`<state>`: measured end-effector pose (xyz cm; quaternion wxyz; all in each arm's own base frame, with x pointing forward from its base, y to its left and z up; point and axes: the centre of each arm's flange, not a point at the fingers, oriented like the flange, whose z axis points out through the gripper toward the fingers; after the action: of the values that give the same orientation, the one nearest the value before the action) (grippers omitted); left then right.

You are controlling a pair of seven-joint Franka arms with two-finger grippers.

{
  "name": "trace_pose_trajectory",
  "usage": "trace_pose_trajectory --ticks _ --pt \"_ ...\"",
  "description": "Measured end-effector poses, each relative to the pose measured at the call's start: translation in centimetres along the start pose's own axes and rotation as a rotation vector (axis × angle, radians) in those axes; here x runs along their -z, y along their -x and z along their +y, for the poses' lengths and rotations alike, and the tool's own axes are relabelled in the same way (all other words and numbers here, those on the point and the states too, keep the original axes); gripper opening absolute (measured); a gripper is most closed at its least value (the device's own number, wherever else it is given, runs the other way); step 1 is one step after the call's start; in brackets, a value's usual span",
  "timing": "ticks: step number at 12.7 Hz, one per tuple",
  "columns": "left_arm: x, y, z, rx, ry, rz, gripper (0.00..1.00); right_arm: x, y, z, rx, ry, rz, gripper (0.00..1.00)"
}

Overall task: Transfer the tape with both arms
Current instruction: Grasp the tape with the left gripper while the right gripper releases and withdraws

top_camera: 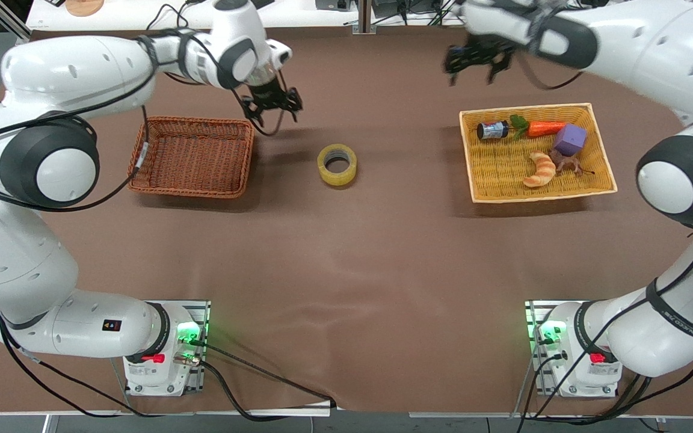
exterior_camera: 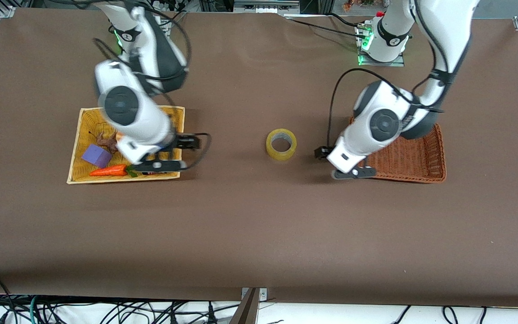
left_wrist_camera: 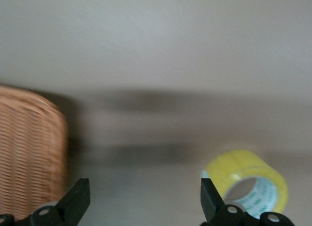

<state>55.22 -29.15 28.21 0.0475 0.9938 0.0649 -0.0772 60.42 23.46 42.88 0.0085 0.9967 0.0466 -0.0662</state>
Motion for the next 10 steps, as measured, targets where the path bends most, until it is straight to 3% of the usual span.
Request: trace_pose_trajectory --ticks 3,6,10 --pt "-2.8 2.5 3.9 0.037 -0.006 0.022 1.0 6.1 0.4 11.4 0.048 -0.017 0.06 1.0" --pt "-6.3 3.7 6.0 0.054 -0.022 0.051 1.0 12.3 4.7 22.4 0.025 -0.028 0.081 1.0" --pt "-10.3 5.0 7.7 0.027 -0.051 0.092 1.0 15.6 9.7 23.4 0.014 -0.026 0.084 1.0"
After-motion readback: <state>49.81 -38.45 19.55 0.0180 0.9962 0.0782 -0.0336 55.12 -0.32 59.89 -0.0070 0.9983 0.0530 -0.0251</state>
